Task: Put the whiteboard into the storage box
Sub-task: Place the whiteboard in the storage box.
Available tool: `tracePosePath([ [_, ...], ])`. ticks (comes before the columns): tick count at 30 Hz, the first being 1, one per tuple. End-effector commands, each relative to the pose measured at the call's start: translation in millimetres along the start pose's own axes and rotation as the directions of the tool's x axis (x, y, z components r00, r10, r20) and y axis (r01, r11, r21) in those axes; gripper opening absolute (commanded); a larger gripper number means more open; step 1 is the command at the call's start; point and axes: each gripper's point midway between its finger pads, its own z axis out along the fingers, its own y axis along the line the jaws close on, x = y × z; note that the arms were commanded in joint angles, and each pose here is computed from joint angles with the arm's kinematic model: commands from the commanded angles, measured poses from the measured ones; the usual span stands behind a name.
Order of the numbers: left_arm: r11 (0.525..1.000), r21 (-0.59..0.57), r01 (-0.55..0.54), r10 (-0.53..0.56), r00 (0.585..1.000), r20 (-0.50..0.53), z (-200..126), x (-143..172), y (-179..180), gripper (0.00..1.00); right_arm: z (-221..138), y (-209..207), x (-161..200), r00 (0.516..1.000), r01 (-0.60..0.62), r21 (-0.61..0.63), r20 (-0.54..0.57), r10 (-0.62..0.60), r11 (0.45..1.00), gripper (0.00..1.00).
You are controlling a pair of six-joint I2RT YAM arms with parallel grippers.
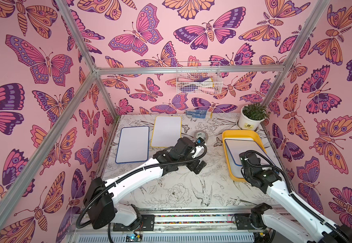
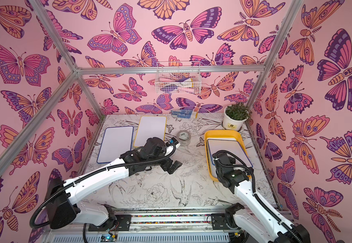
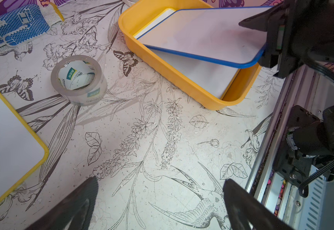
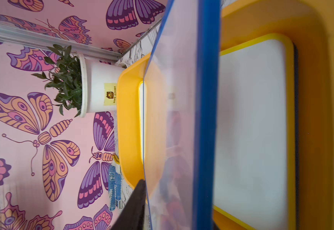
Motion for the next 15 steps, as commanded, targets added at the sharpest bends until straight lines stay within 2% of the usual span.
tracePosePath([
  [1, 1.000, -0.003, 0.021, -0.021, 1.000, 0.001, 1, -3, 4, 1.00, 0, 3, 0, 0.999, -0.022, -0.011, -0.028, 0.021, 1.000, 0.41],
  [5, 0.999, -0.017, 0.027, -0.027, 1.000, 0.001, 1, -3, 7, 1.00, 5, -8, -2, 0.999, -0.006, 0.001, -0.044, 0.007, 1.000, 0.44],
  [15, 0.995, -0.080, 0.068, -0.070, 0.997, -0.028, 4, 1, 27, 1.00, 18, -29, -1, 0.992, 0.058, 0.056, -0.118, -0.051, 0.997, 0.61],
])
